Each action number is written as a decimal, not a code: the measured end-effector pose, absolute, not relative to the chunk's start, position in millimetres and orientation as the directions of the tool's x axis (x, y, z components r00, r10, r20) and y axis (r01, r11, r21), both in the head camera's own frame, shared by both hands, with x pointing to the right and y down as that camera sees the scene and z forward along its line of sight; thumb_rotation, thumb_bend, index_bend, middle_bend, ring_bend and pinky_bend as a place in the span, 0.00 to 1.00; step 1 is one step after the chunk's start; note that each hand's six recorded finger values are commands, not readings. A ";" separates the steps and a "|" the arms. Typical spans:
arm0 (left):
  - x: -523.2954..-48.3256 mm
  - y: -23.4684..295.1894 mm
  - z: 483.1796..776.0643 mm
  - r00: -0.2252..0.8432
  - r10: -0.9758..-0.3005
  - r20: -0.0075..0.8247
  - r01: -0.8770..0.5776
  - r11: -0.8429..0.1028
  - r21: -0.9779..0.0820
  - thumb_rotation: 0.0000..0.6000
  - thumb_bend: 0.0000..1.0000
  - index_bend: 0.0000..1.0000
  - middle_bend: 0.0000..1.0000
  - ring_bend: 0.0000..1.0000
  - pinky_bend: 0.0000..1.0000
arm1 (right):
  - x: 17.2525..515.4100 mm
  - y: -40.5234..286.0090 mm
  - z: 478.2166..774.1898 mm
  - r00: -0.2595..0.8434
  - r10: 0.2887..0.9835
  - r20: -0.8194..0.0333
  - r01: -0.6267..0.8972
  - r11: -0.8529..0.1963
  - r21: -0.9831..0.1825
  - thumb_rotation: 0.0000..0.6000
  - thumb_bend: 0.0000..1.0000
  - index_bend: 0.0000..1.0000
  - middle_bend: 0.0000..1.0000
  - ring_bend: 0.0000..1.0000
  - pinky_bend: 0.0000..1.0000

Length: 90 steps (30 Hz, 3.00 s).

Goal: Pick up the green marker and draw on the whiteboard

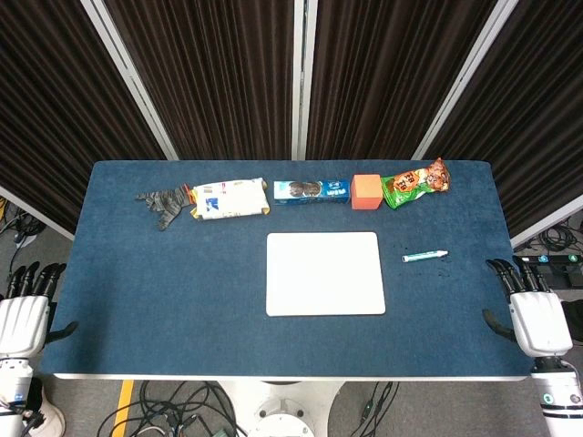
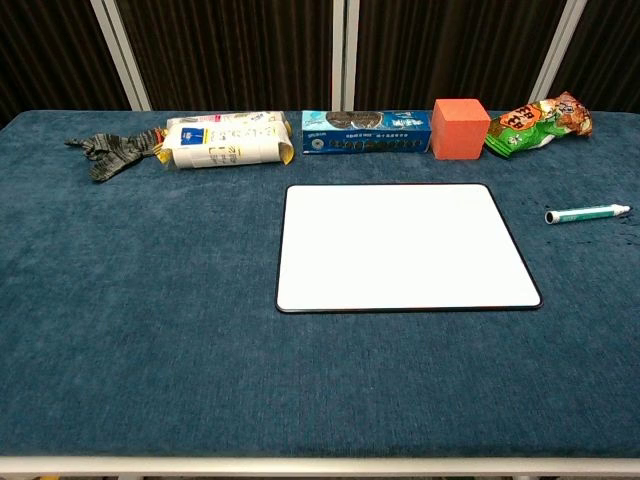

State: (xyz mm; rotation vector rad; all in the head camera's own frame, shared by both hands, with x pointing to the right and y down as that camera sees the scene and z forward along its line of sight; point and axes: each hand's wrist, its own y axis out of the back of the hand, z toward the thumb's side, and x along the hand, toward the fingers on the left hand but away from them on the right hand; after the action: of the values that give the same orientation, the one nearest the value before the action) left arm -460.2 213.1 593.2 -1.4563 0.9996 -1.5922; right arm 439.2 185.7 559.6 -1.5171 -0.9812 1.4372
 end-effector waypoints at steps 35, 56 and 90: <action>-453.3 213.3 590.0 -0.047 -0.921 0.386 -0.008 -0.386 -0.922 1.00 0.00 0.12 0.12 0.00 0.00 | 403.5 92.3 700.7 0.096 0.802 -0.589 -0.262 -0.550 -0.793 1.00 0.29 0.45 0.38 0.18 0.24; -455.6 214.5 593.4 -0.054 -0.914 0.401 -0.015 -0.401 -0.916 1.00 0.00 0.12 0.12 0.00 0.00 | 372.1 77.5 762.4 0.100 0.752 -0.651 -0.396 -0.570 -0.720 1.00 0.29 0.40 0.38 0.18 0.24; -458.2 213.3 594.1 -0.053 -0.913 0.405 -0.026 -0.404 -0.914 1.00 0.00 0.12 0.12 0.00 0.00 | 343.0 66.0 748.1 0.190 0.777 -0.600 -0.273 -0.545 -0.793 1.00 0.36 0.68 0.55 0.34 0.29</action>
State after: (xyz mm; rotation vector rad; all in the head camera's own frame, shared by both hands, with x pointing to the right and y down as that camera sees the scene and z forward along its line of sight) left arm -458.2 213.3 594.1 -1.4939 1.0368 -1.5491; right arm 343.0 66.0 748.1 -1.5880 -0.4930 1.5064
